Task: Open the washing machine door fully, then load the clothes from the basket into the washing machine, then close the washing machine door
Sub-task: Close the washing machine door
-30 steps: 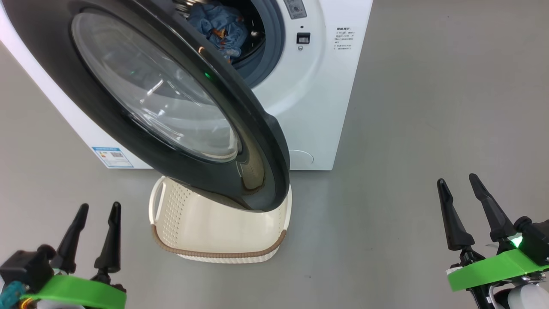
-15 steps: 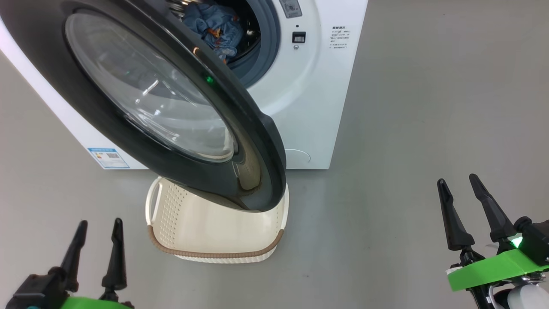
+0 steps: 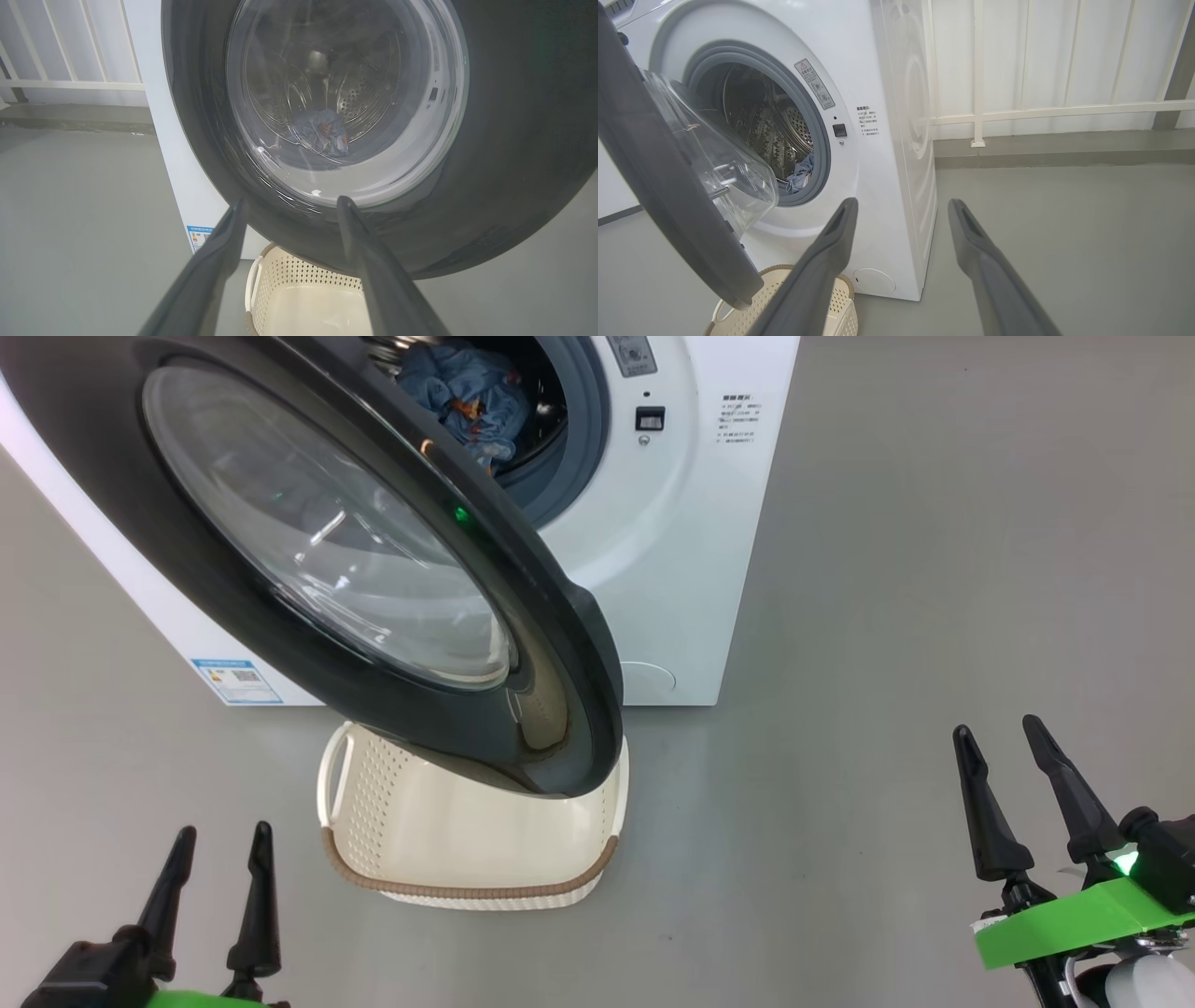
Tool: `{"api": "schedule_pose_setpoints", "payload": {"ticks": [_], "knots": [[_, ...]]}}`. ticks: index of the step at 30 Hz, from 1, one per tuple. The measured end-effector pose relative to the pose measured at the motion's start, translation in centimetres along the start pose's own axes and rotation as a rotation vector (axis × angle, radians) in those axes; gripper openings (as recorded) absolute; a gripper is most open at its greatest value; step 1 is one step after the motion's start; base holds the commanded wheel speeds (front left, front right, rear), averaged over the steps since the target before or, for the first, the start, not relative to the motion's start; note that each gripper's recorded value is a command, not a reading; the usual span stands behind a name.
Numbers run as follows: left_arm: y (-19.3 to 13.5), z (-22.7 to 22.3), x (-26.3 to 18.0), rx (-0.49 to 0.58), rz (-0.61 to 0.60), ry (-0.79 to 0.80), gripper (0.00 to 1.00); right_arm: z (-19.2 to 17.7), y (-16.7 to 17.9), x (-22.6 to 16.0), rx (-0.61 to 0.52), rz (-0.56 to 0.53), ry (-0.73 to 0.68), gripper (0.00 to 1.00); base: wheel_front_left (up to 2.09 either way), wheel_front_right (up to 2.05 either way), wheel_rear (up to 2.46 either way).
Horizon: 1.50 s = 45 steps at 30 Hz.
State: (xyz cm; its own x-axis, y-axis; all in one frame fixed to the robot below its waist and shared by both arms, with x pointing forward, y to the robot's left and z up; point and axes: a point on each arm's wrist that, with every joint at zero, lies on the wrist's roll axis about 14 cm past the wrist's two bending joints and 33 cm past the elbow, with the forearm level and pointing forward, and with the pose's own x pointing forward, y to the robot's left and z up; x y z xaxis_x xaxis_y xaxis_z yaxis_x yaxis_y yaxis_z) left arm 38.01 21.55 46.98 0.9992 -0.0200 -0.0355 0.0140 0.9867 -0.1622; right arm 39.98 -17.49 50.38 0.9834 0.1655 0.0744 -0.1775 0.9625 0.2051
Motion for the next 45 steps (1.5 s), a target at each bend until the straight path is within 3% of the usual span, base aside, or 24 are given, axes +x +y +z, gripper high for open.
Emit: {"api": "schedule_pose_setpoints", "payload": {"ticks": [8, 9, 10, 11, 12, 16, 23, 35, 39, 45], "knots": [[-0.1, 0.2, -0.2, 0.0, -0.002, -0.006, 1.0, 0.2, 0.2, 0.0, 0.001, 0.003, -0.005, 1.0, 0.0, 0.0, 0.0], [-0.2, 0.3, -0.2, -0.001, -0.004, -0.007, 1.0, 0.2, 0.2, 0.0, 0.003, 0.004, -0.005, 0.91, 0.0, 0.0, 0.0], [-0.2, 0.3, -0.2, -0.001, -0.004, -0.008, 1.0, 0.1, 0.2, 0.0, 0.004, 0.003, -0.004, 0.91, 0.0, 0.0, 0.0], [-0.2, 0.3, -0.3, -0.003, -0.005, -0.008, 1.0, 0.0, 0.3, 0.0, 0.006, 0.004, -0.002, 0.73, 0.0, 0.0, 0.0], [-0.3, 0.3, -0.3, -0.003, -0.005, -0.008, 1.0, -0.1, 0.3, 0.0, 0.007, 0.004, 0.001, 0.47, 0.0, 0.0, 0.0], [-0.3, 0.3, -0.5, -0.011, 0.001, -0.011, 1.0, 0.2, 0.9, 0.9, 0.01, 0.019, -0.009, 0.0, 0.0, 0.0, 0.0], [-0.2, -0.1, -1.4, -0.036, 0.023, -0.007, 1.0, 3.7, 3.8, 4.1, 0.008, 0.113, -0.117, 0.0, 0.0, 0.0, 0.0], [0.1, 1.4, -2.3, -0.057, 0.049, -0.059, 1.0, 16.0, 13.3, 7.5, 0.035, 0.406, -0.477, 0.0, 0.0, 0.0, 0.0], [0.3, 1.8, -2.9, -0.058, 0.06, -0.071, 1.0, 17.2, 19.0, 6.2, 0.105, 0.582, -0.514, 0.0, 0.0, 0.0, 0.0], [0.9, 2.1, -3.5, -0.064, 0.088, -0.082, 1.0, 15.2, 25.2, 3.8, 0.169, 0.776, -0.45, 0.0, 0.0, 0.0, 0.0]]}}
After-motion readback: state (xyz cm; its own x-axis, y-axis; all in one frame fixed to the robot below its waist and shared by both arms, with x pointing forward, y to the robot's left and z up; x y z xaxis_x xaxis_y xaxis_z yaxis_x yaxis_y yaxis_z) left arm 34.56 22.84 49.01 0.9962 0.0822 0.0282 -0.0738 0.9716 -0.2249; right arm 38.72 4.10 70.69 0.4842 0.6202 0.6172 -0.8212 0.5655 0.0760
